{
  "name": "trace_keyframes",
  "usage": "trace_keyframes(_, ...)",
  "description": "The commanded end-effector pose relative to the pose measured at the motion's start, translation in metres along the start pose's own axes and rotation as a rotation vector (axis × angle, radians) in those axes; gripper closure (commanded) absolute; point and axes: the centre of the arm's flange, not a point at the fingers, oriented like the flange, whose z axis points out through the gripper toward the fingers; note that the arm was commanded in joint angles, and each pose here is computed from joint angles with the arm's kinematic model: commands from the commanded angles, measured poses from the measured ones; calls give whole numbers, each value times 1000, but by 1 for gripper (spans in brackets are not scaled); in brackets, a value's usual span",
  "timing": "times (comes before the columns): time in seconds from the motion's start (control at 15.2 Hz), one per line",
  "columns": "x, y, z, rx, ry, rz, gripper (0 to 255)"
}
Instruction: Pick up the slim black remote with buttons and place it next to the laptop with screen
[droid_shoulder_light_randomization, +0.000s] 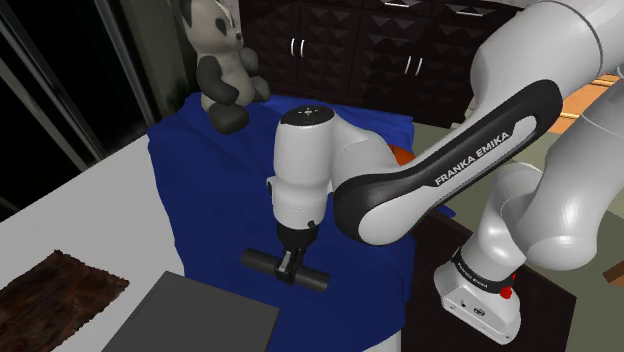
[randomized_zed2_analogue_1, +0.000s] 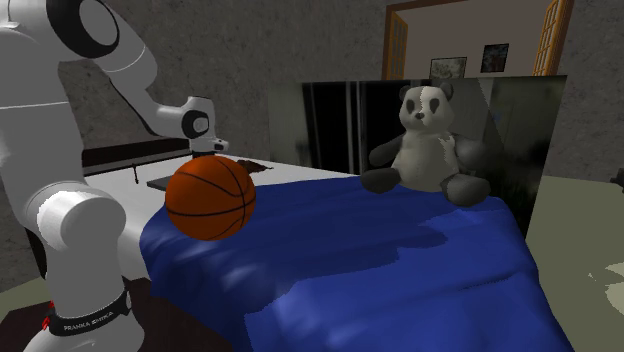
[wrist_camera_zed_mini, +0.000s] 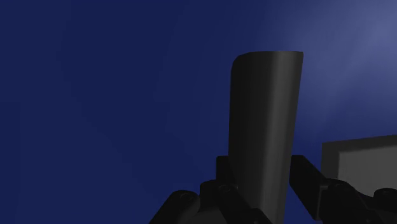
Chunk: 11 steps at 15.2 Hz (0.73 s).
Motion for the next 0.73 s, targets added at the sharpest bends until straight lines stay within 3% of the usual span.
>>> trace_keyframes(0.0,0,1,9,0,1,0,255)
trace_keyframes(0.2,0,2,24,0,1,0,255)
trace_keyframes(0.66,0,2,24,0,1,0,255)
